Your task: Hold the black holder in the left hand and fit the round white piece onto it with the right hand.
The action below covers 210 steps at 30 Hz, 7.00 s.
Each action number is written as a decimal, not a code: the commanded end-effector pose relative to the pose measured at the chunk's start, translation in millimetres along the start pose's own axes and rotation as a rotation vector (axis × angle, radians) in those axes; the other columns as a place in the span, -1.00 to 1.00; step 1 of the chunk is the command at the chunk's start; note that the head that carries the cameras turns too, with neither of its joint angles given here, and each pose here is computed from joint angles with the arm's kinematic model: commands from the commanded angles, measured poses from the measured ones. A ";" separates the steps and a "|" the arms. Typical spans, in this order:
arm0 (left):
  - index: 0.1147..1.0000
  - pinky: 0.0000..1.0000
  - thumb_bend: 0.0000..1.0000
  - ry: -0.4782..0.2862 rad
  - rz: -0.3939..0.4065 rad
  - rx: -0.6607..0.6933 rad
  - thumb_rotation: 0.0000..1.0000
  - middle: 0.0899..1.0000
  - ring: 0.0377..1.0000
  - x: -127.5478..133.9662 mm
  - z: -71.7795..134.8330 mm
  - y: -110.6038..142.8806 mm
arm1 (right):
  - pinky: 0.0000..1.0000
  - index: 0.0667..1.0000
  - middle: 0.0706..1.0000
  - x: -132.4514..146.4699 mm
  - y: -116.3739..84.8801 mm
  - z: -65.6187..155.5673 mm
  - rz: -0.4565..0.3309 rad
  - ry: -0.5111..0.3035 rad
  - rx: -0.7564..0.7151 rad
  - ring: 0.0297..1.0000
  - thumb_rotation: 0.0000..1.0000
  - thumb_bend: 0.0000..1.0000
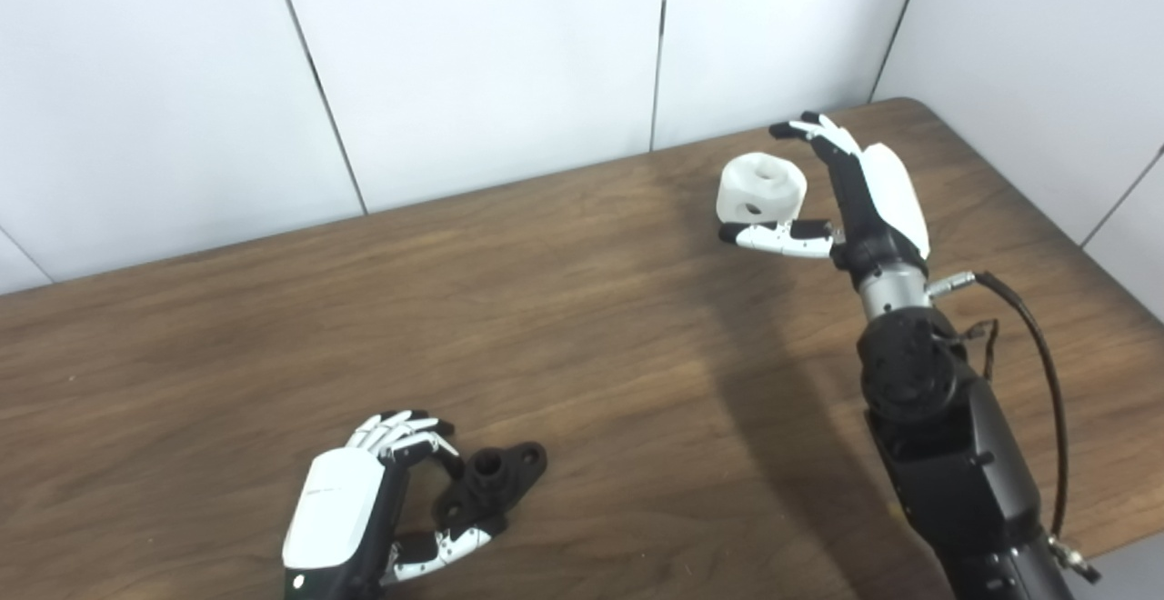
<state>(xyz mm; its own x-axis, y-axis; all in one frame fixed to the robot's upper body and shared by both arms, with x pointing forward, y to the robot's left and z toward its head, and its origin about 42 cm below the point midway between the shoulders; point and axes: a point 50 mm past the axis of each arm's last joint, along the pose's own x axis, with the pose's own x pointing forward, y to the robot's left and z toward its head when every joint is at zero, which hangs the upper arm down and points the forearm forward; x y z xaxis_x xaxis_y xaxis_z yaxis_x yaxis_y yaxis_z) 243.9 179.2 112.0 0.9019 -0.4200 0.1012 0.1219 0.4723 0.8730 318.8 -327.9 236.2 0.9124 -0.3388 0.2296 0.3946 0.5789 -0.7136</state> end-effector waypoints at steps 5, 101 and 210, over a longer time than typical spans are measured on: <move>-0.16 0.73 0.04 0.030 -0.077 0.021 -0.91 0.42 0.60 -10.7 -9.5 -4.5 | 1.00 0.57 0.96 34.9 -20.7 5.7 -0.054 -0.025 -0.054 1.00 -0.50 0.70; -0.16 0.73 0.04 0.045 -0.051 0.039 -0.91 0.39 0.58 -7.0 1.7 -4.8 | 1.00 -0.09 0.78 123.8 -26.1 -16.1 0.213 0.115 -0.428 1.00 -0.70 0.07; -0.16 0.83 0.04 0.031 -0.054 0.077 -0.90 0.45 0.66 15.2 39.0 -31.7 | 1.00 -0.12 0.63 -31.6 7.2 166.9 0.672 -0.688 -0.454 0.96 -0.73 0.05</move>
<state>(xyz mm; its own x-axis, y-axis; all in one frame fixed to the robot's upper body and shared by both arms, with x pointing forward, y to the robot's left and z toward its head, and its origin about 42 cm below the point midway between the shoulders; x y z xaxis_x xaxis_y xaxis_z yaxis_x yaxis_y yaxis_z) 242.4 135.4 114.3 0.9187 -0.3824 0.0985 0.0857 0.4365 0.8956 312.0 -194.3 315.6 0.8591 0.4904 -0.1467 -0.2338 0.1210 -0.9647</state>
